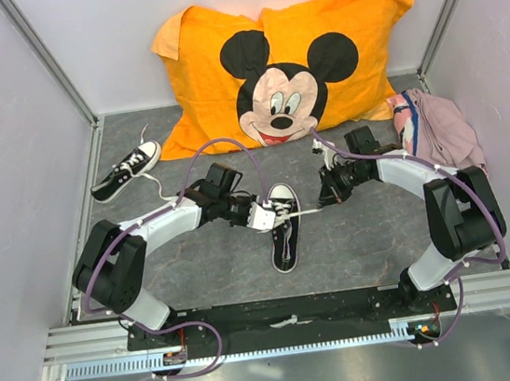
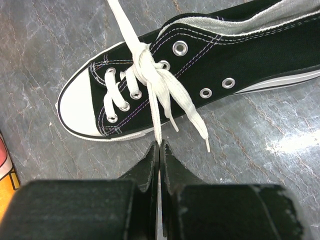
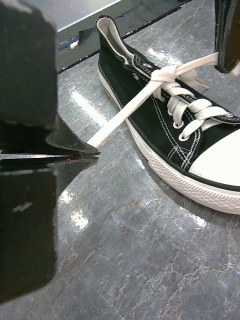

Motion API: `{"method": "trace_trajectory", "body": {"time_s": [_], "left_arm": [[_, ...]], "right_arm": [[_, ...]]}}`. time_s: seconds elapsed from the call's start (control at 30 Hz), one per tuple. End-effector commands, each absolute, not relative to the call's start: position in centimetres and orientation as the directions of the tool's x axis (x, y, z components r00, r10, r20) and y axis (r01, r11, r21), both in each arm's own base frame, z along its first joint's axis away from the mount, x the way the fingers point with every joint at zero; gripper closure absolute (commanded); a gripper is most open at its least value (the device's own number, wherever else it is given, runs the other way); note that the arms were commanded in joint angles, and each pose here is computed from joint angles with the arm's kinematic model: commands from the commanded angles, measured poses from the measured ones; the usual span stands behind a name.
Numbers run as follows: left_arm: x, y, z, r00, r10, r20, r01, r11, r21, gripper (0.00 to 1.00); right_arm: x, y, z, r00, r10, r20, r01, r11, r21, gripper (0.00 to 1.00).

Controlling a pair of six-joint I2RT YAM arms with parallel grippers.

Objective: Tie the shoes

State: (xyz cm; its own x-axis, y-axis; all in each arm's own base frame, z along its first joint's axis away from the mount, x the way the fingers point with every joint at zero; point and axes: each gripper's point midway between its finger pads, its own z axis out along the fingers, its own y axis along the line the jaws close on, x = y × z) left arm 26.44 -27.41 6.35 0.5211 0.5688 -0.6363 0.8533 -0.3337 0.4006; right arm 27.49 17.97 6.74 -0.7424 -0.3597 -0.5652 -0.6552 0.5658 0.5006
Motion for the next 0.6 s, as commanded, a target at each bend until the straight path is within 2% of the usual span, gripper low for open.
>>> {"method": "trace_trajectory", "body": {"time_s": [0.0, 0.2, 0.43, 0.57], "left_arm": [[27.1, -27.1, 6.6, 0.53, 0.569, -0.629, 0.847, -0.33, 0.415, 0.98], [28.1, -28.0, 7.0, 0.492, 0.576, -0.653, 0.87, -0.296, 0.395, 0.98], [27.4, -27.6, 8.7, 0.464, 0.561, -0.686, 0.884, -0.244, 0.398, 0.68], [26.6, -27.2, 10.1, 0.427, 0.548, -0.719, 0.902, -0.199, 0.384, 0.59]], "right_arm": [[27.4, 17.1, 6.4, -0.726, -0.38, -0.573, -0.672, 0.569, 0.473, 1.0], [27.6, 17.6, 6.9, -0.732, -0.363, -0.577, -0.667, 0.554, 0.498, 1.0], [27.3, 18.9, 8.5, -0.75, -0.316, -0.581, -0.653, 0.5, 0.57, 1.0], [26.9, 19.2, 9.1, -0.756, -0.305, -0.58, -0.648, 0.479, 0.592, 1.0]]}}
